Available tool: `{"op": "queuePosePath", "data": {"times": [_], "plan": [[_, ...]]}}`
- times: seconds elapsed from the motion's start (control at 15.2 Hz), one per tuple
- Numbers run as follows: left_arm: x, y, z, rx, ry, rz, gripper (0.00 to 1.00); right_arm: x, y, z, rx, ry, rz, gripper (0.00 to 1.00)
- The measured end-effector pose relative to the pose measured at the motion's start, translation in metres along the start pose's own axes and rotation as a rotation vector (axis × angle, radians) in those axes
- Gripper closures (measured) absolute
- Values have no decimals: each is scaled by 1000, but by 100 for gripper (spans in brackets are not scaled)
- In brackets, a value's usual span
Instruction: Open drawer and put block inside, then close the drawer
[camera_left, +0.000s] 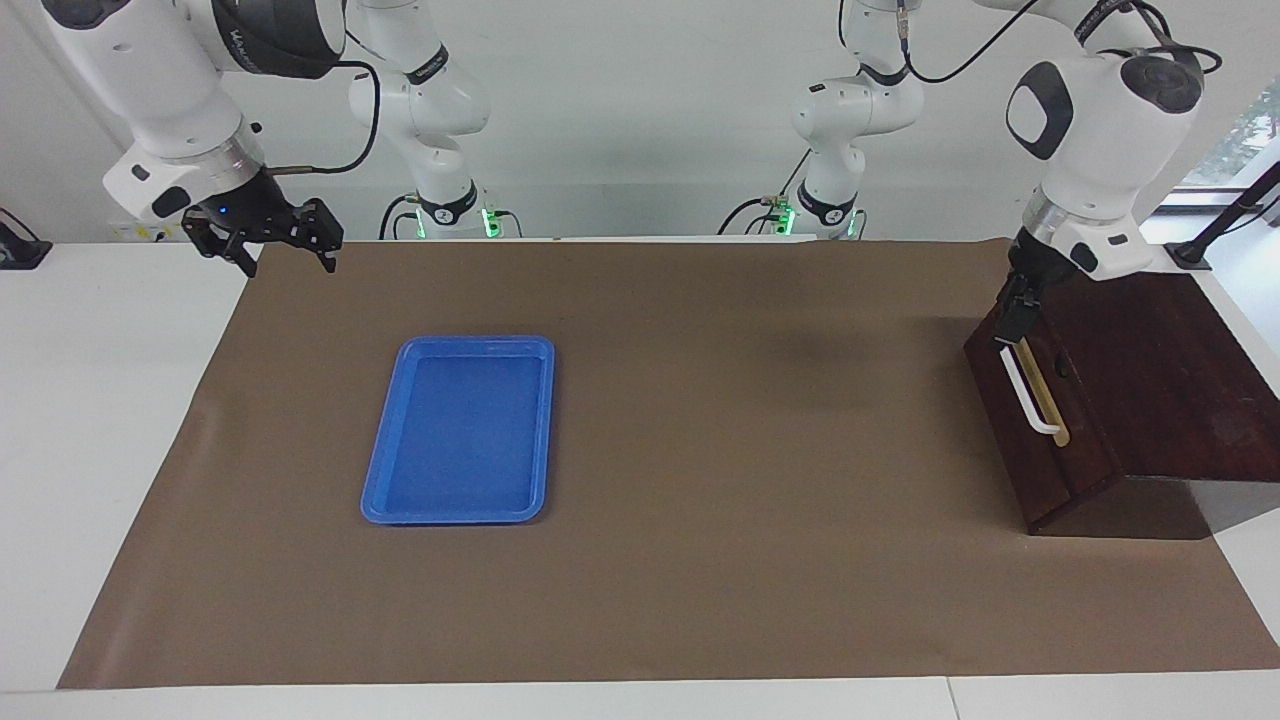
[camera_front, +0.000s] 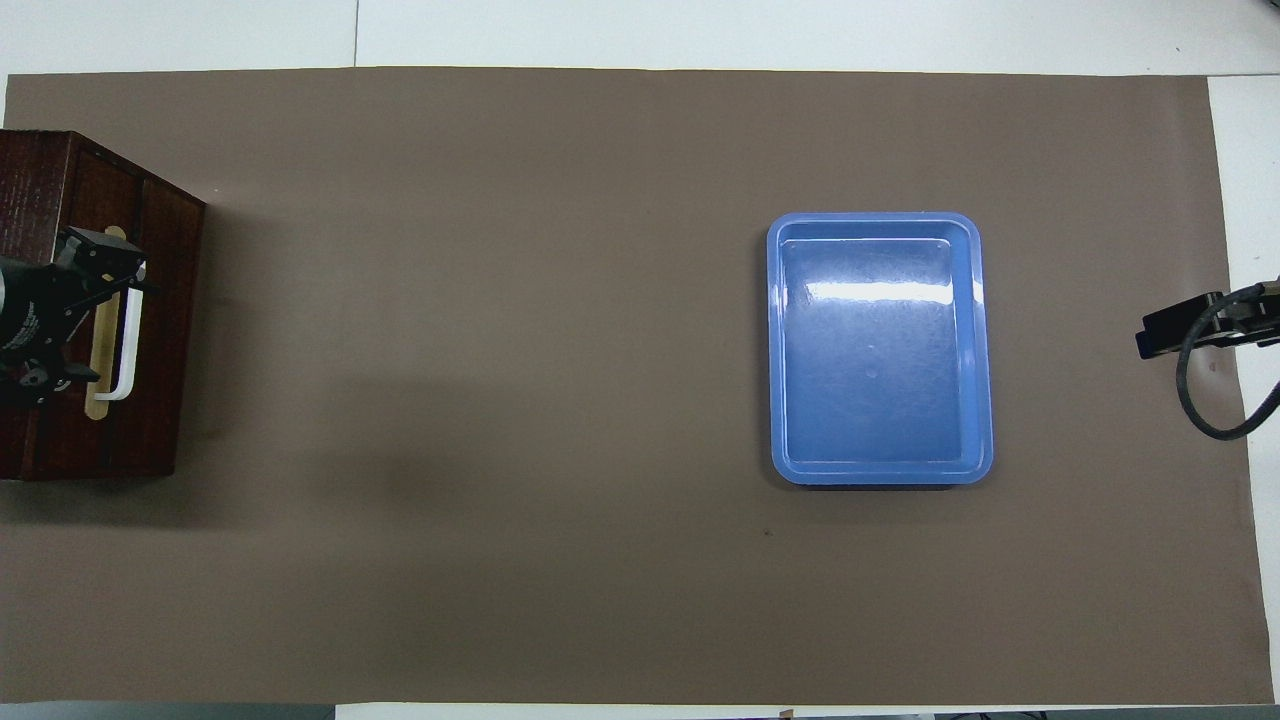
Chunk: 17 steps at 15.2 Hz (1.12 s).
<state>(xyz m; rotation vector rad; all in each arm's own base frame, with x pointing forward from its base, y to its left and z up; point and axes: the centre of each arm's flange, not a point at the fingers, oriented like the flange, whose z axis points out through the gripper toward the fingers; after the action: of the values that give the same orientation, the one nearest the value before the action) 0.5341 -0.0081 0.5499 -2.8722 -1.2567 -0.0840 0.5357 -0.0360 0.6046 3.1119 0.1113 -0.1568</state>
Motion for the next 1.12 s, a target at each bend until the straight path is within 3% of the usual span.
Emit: {"op": "queuePosePath", "data": {"times": [0.46, 0.86, 1.12], "plan": [[-15, -9, -22, 22, -36, 559, 0, 0, 0, 0, 0, 0, 0, 0], [-56, 24, -30, 5, -12, 632, 0, 0, 0, 0, 0, 0, 0, 0], [-53, 37, -45, -5, -8, 661, 0, 0, 0, 0, 0, 0, 0, 0]]}}
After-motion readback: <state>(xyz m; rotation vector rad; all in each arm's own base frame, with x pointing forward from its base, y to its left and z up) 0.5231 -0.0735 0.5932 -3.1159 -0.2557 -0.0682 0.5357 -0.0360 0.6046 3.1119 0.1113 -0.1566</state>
